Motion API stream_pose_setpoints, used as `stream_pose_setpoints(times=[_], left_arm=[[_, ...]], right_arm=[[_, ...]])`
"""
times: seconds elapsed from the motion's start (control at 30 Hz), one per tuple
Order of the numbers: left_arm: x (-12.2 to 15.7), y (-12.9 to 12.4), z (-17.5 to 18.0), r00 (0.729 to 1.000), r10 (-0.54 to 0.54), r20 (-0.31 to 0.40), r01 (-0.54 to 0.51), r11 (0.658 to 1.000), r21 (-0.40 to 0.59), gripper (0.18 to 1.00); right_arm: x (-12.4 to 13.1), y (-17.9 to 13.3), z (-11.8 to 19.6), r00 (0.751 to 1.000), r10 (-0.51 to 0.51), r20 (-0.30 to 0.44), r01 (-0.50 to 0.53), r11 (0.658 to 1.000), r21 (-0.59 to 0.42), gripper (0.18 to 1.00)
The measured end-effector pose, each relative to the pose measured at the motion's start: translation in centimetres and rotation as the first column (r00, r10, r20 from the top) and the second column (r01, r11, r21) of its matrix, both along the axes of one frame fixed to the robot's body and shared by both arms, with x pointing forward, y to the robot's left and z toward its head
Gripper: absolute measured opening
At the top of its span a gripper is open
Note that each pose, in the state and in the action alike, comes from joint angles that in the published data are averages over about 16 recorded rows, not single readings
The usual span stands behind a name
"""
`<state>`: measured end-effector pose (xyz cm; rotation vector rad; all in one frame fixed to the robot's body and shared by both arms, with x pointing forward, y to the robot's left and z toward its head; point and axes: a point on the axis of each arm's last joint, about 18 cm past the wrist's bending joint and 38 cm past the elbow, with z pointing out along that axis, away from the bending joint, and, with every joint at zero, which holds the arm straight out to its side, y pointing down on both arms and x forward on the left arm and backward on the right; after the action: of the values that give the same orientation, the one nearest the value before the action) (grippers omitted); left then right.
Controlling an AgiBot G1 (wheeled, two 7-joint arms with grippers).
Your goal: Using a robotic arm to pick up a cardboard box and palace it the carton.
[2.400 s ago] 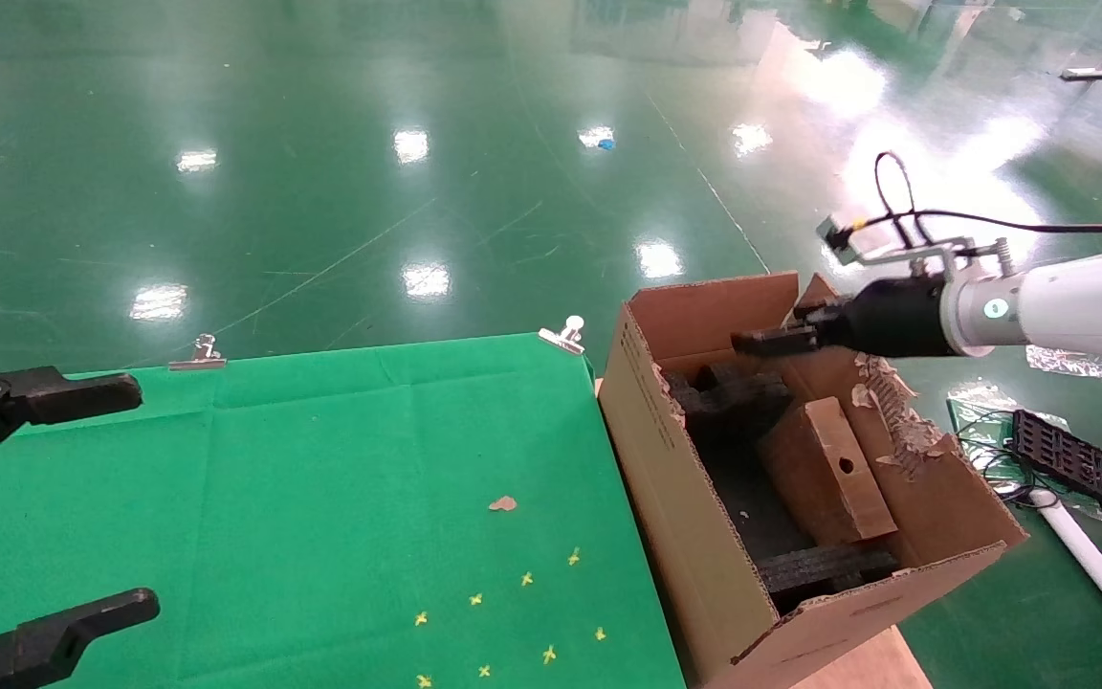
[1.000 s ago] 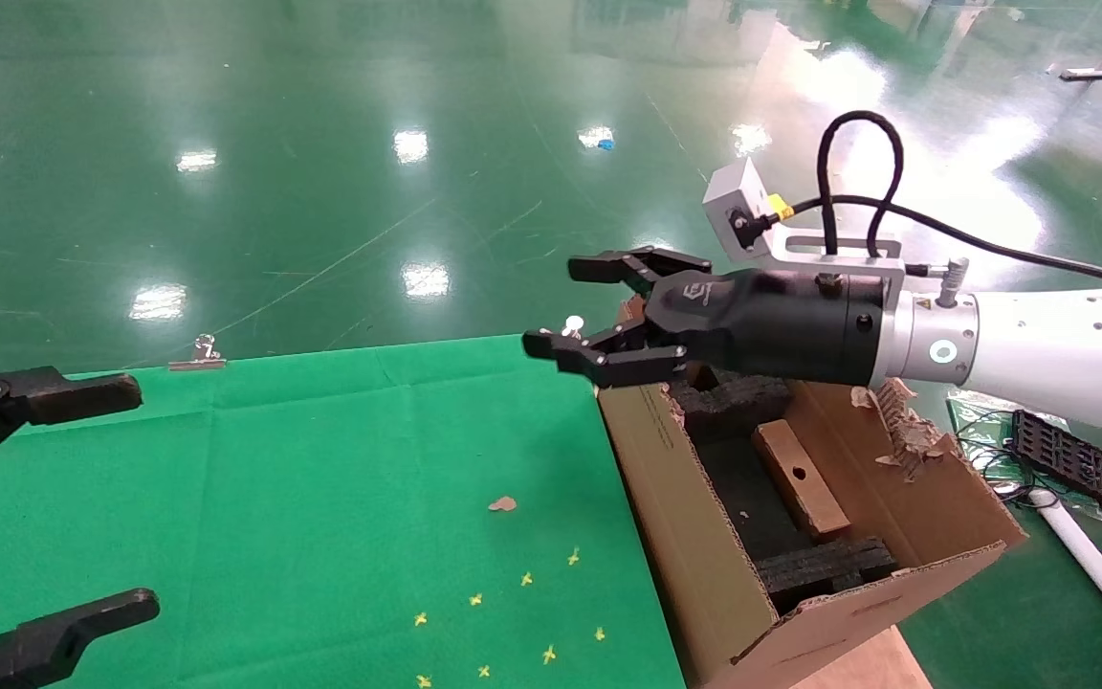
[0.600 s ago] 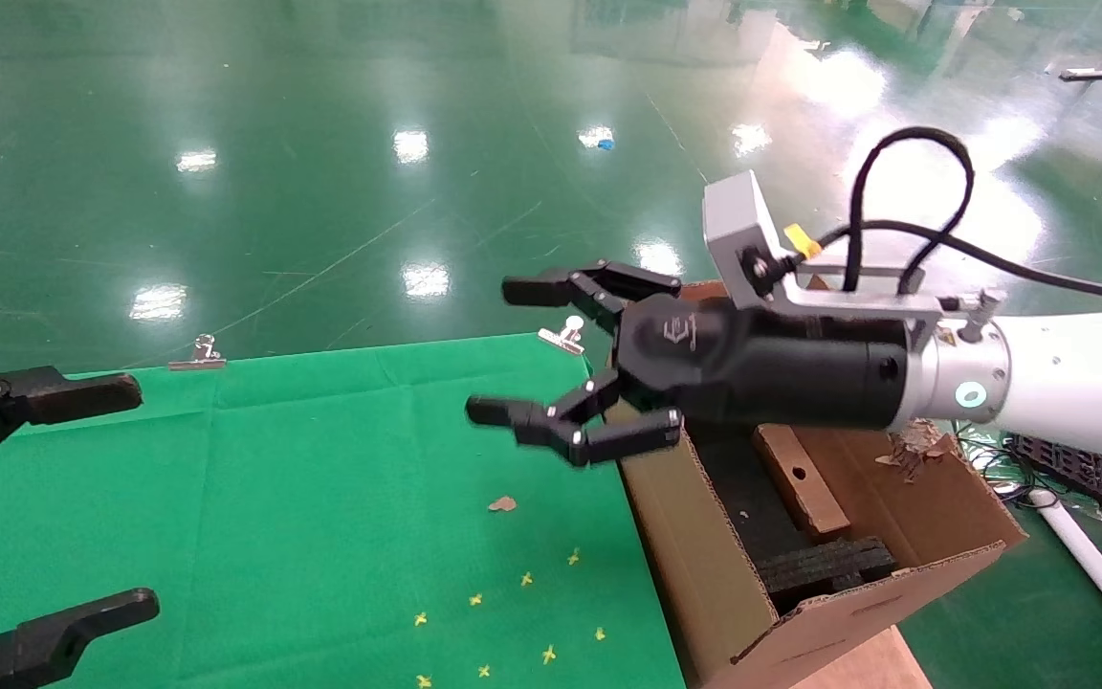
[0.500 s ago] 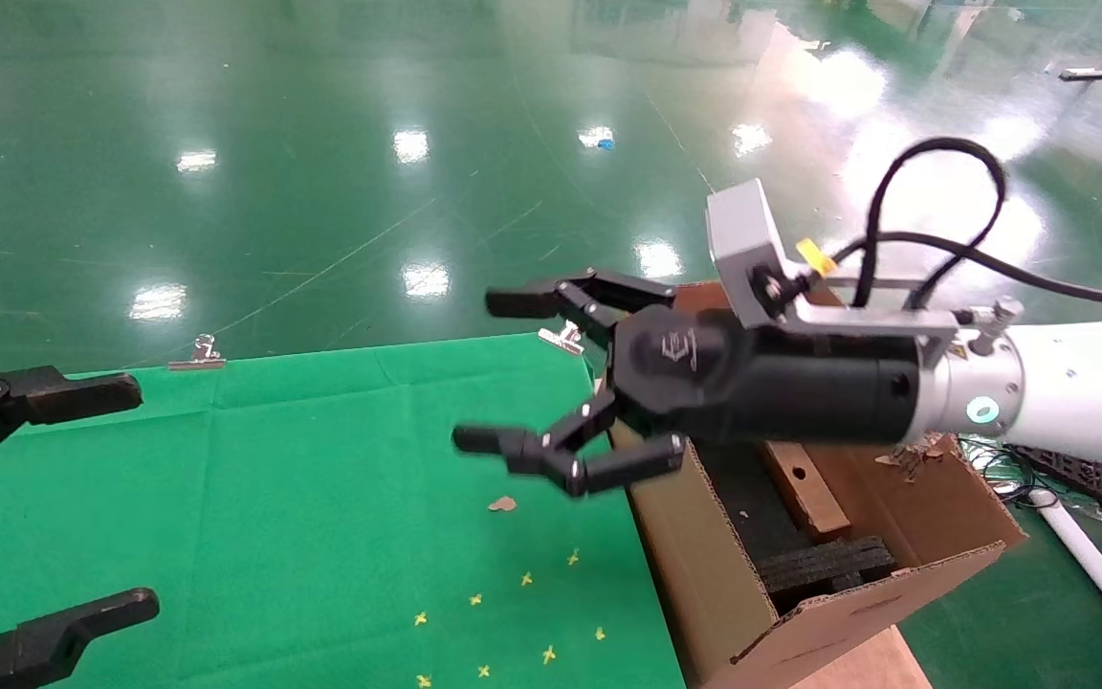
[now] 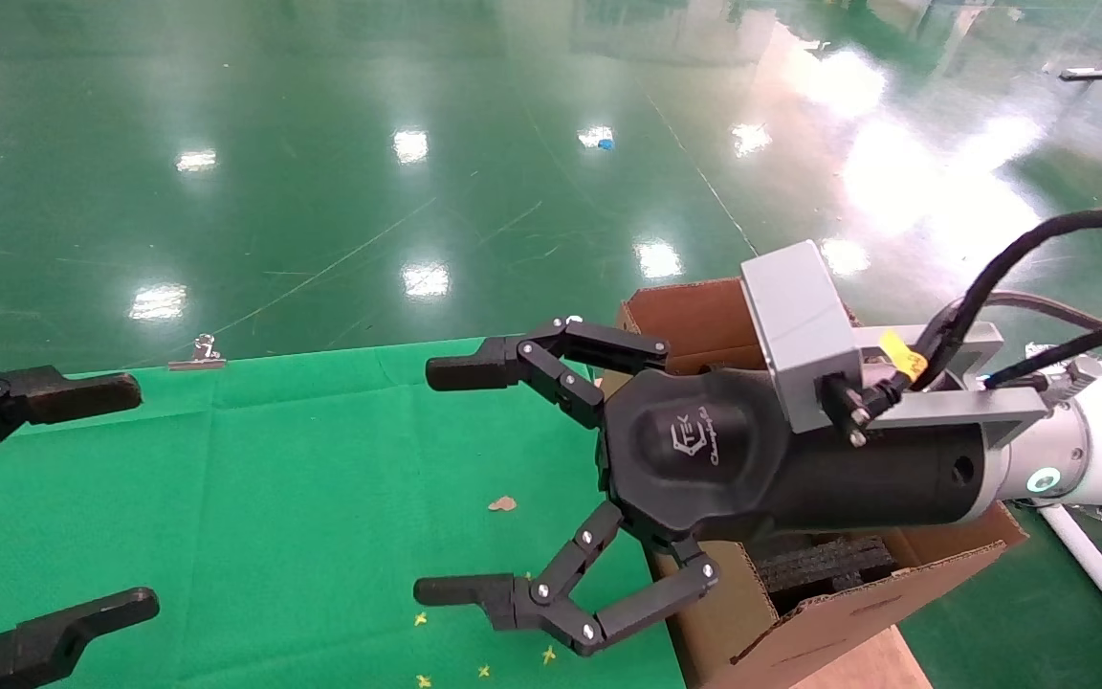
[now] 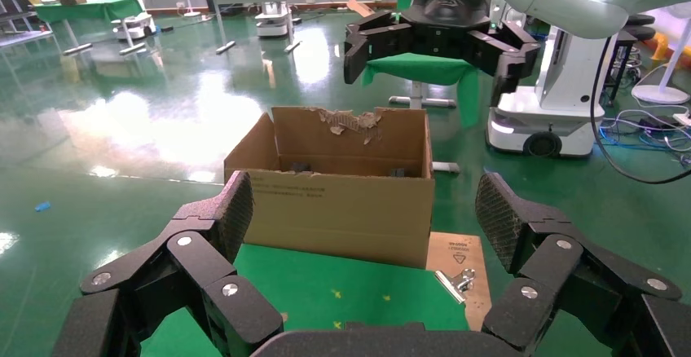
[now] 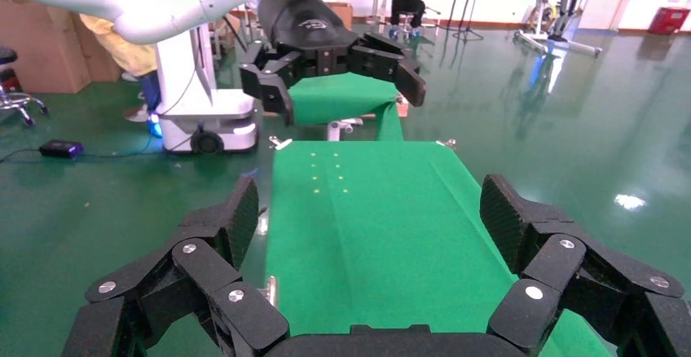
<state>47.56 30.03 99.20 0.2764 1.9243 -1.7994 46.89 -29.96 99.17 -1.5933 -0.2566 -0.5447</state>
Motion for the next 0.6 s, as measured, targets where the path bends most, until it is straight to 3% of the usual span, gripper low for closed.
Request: stream_pose_setpoints(times=[0.6], left_arm=[[0.00,0.00,0.00,1.000,0.000,0.000,0.000,1.000,0.000,1.000]], right_arm=[[0.45,-0.20,0.04,1.000,-0.015,-0.008,0.015,1.000,0.004,1.000]])
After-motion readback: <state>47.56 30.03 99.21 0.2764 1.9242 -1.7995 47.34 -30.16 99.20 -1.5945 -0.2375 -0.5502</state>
